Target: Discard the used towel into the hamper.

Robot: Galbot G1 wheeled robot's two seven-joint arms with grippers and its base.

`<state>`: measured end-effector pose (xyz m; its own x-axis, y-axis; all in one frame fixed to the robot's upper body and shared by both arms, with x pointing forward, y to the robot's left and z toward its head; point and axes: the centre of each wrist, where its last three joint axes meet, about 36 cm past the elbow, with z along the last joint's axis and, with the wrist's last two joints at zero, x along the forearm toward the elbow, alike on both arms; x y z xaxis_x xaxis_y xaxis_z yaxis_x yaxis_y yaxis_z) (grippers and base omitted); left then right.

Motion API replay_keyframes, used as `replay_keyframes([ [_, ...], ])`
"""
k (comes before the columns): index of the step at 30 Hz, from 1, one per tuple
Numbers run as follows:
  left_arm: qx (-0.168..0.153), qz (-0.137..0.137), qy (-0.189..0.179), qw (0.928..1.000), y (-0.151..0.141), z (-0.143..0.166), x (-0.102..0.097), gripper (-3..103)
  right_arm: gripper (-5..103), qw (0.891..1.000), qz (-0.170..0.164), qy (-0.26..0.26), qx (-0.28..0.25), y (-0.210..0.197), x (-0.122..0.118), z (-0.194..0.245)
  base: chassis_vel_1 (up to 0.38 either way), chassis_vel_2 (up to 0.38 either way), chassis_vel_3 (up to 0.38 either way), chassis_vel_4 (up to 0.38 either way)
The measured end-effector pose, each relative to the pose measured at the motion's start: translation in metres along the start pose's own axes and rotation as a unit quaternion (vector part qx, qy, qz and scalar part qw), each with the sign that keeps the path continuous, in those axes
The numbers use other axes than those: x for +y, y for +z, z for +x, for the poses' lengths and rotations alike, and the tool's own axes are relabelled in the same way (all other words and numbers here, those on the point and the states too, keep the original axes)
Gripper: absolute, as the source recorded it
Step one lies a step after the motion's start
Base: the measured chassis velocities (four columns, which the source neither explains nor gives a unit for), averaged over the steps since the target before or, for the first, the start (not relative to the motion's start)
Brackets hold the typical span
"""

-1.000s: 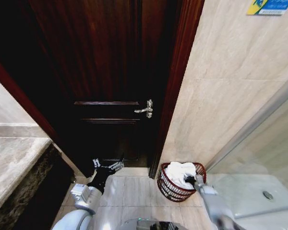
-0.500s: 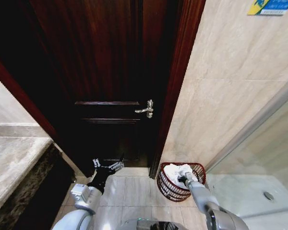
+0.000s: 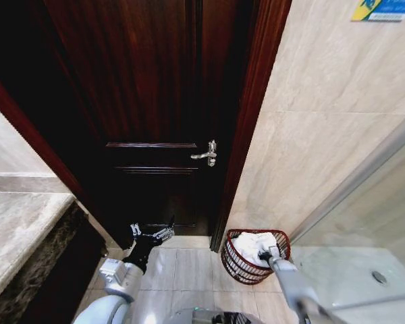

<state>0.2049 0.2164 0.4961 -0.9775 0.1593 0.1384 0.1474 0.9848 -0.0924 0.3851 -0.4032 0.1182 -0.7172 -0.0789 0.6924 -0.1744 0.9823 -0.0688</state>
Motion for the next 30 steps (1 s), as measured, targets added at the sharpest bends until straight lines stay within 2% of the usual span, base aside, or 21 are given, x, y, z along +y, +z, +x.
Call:
replay_keyframes([
  [2, 0.000, 0.000, 0.000, 1.0000, 0.000, 0.000, 0.000, 100, 39, 0.998, -0.002, -0.010, -0.054, -0.008, -0.004, 0.029, 0.000, 0.000, 0.000, 0.000],
  [3, 0.000, 0.000, 0.000, 1.0000, 0.000, 0.000, 0.000, 100, 39, 0.998, -0.002, -0.010, -0.054, -0.008, -0.004, 0.029, 0.000, 0.000, 0.000, 0.000],
  [5, 0.000, 0.000, 0.000, 1.0000, 0.000, 0.000, 0.000, 100, 50, 0.997, 0.008, -0.011, -0.082, -0.009, -0.009, 0.051, 0.000, 0.000, 0.000, 0.000],
  [6, 0.000, 0.000, 0.000, 1.0000, 0.000, 0.000, 0.000, 100, 50, 0.996, 0.009, -0.010, -0.088, -0.008, -0.011, 0.057, 0.000, 0.000, 0.000, 0.000],
  [7, 0.000, 0.000, 0.000, 1.0000, 0.000, 0.000, 0.000, 100, 56, 0.995, 0.006, -0.007, -0.101, -0.006, -0.017, 0.070, 0.000, 0.000, 0.000, 0.000],
  [8, 0.000, 0.000, 0.000, 1.0000, 0.000, 0.000, 0.000, 100, 61, 0.993, -0.009, -0.006, -0.120, -0.008, -0.020, 0.079, 0.000, 0.000, 0.000, 0.000],
  [9, 0.000, 0.000, 0.000, 1.0000, 0.000, 0.000, 0.000, 100, 61, 0.993, -0.009, -0.006, -0.120, -0.008, -0.020, 0.079, 0.000, 0.000, 0.000, 0.000],
  [11, 0.000, 0.000, 0.000, 1.0000, 0.000, 0.000, 0.000, 100, 72, 0.989, -0.036, -0.008, -0.146, -0.015, -0.019, 0.087, 0.000, 0.000, 0.000, 0.000],
  [12, 0.000, 0.000, 0.000, 1.0000, 0.000, 0.000, 0.000, 100, 72, 0.986, -0.052, -0.008, -0.157, -0.022, -0.016, 0.089, 0.000, 0.000, 0.000, 0.000],
  [13, 0.000, 0.000, 0.000, 1.0000, 0.000, 0.000, 0.000, 100, 83, 0.983, -0.069, -0.008, -0.172, -0.034, -0.011, 0.084, 0.000, 0.000, 0.000, 0.000],
  [15, 0.000, 0.000, 0.000, 1.0000, 0.000, 0.000, 0.000, 100, 83, 0.982, -0.076, -0.007, -0.175, -0.041, -0.006, 0.076, 0.000, 0.000, 0.000, 0.000],
  [17, 0.000, 0.000, 0.000, 1.0000, 0.000, 0.000, 0.000, 100, 93, 0.982, -0.090, -0.008, -0.165, -0.048, 0.003, 0.061, 0.000, 0.000, 0.000, 0.000],
  [19, 0.000, 0.000, 0.000, 1.0000, 0.000, 0.000, 0.000, 100, 99, 0.984, -0.114, -0.027, -0.134, -0.052, 0.030, 0.038, 0.000, 0.000, 0.000, 0.000],
  [20, 0.000, 0.000, 0.000, 1.0000, 0.000, 0.000, 0.000, 100, 99, 0.984, -0.114, -0.027, -0.134, -0.052, 0.030, 0.038, 0.000, 0.000, 0.000, 0.000],
  [22, 0.000, 0.000, 0.000, 1.0000, 0.000, 0.000, 0.000, 100, 100, 0.986, -0.113, -0.032, -0.117, -0.051, 0.045, 0.027, 0.000, 0.000, 0.000, 0.000],
  [23, 0.000, 0.000, 0.000, 1.0000, 0.000, 0.000, 0.000, 100, 100, 0.989, -0.102, -0.033, -0.103, -0.046, 0.057, 0.016, 0.000, 0.000, 0.000, 0.000],
  [24, 0.000, 0.000, 0.000, 1.0000, 0.000, 0.000, 0.000, 100, 100, 0.989, -0.102, -0.033, -0.103, -0.046, 0.057, 0.016, 0.000, 0.000, 0.000, 0.000],
  [26, 0.000, 0.000, 0.000, 1.0000, 0.000, 0.000, 0.000, 100, 100, 0.993, -0.081, -0.031, -0.081, -0.026, 0.072, -0.004, 0.000, 0.000, 0.000, 0.000],
  [30, 0.000, 0.000, 0.000, 1.0000, 0.000, 0.000, 0.000, 100, 100, 0.995, -0.087, -0.026, -0.050, 0.000, 0.065, -0.027, 0.000, 0.000, 0.000, 0.000],
])
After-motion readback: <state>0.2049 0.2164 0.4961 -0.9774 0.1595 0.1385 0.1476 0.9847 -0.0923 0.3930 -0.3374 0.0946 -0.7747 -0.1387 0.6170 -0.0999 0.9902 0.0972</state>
